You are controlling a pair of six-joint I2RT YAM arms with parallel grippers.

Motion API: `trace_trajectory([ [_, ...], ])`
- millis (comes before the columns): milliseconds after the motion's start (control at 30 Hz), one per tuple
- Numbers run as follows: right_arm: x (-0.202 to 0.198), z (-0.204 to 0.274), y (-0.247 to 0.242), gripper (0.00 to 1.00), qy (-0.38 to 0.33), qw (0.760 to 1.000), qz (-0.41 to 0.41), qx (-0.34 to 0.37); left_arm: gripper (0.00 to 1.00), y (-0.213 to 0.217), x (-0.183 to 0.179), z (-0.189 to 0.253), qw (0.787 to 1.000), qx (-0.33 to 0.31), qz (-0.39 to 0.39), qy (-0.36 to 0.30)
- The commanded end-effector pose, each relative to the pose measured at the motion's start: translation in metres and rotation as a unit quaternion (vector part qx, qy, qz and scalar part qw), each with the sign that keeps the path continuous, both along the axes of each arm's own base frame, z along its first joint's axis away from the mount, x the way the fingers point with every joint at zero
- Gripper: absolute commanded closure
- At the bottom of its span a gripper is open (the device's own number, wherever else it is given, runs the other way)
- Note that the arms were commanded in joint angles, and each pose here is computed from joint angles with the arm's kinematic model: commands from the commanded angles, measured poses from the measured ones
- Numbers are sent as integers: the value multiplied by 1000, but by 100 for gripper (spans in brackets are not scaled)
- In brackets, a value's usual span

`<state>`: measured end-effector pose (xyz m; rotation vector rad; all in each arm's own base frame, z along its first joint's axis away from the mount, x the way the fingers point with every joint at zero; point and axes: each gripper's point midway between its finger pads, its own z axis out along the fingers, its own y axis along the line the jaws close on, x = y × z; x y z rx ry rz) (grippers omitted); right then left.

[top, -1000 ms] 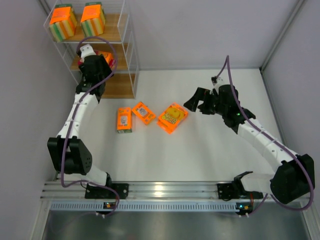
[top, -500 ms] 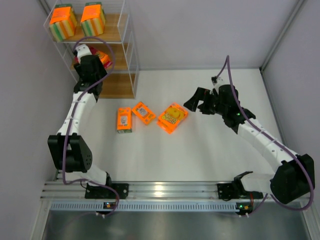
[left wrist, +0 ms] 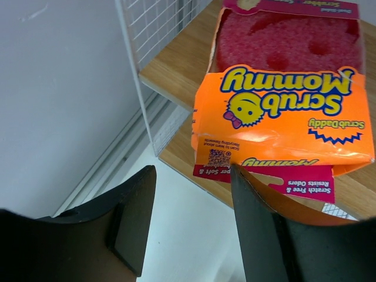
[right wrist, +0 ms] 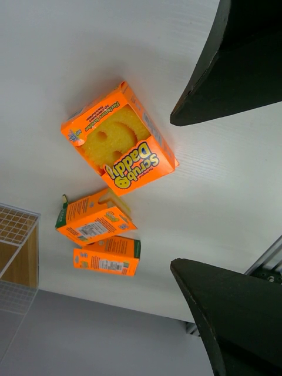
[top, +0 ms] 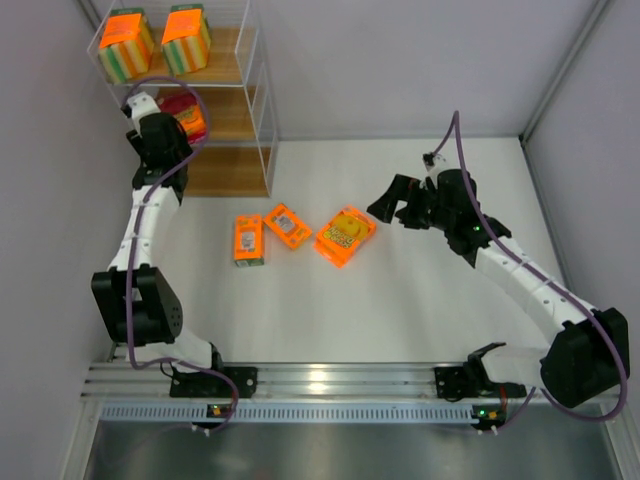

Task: Place and organize the cleaning sponges onto the shelf

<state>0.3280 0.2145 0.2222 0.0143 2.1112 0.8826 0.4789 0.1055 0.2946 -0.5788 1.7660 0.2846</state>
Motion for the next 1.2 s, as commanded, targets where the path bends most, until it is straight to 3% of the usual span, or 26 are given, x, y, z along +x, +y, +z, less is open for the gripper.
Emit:
trace_trajectory([
  [0, 11, 22, 0, 0, -24, 1000, -7, 12, 40, 10, -1, 19, 999, 1, 17, -38],
  [667, 17, 18, 5, 1, -14, 1000, -8, 18, 38, 63, 7, 7, 996, -37, 69, -51],
  [1000, 20, 16, 10, 0, -10, 1000, -3, 18, 37, 40, 7, 43, 991, -66, 9, -116],
  [1167, 17, 16, 9, 1, -11, 1000, -5, 19, 34, 25, -21, 63, 989, -65, -16, -131],
])
